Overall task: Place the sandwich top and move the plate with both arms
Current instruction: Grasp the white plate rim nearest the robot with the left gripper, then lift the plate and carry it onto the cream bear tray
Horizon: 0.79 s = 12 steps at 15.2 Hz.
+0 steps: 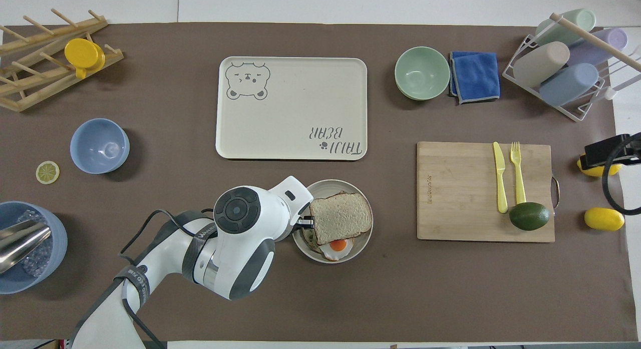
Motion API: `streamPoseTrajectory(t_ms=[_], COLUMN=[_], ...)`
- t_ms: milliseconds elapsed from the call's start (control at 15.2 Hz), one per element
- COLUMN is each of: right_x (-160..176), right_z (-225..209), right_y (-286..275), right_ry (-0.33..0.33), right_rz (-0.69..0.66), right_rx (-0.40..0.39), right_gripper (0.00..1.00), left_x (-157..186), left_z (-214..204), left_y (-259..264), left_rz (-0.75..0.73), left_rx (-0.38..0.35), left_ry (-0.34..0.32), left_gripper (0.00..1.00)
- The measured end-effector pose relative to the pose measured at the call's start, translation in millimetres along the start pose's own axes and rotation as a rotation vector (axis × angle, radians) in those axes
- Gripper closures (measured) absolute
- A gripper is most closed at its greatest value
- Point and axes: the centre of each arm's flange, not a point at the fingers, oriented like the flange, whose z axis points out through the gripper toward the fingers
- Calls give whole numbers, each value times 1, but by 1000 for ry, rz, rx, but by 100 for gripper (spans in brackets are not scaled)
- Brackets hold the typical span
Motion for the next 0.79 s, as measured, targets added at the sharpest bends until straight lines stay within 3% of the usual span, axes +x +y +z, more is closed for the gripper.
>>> streamPoseTrajectory(t_ms=[395, 791], right_x=[0, 0], right_z=[0, 0], right_y=[0, 0], right_ry=[0, 0], right_rz=[0, 0], right_rx=[0, 0], right_gripper=[0, 0], left_x=[12, 55], left_z=[-8, -59], left_y=[-12, -37], left_rz=[-24, -78], left_rx=[-4, -29], left_ry=[-7, -41], left_gripper=[90, 93])
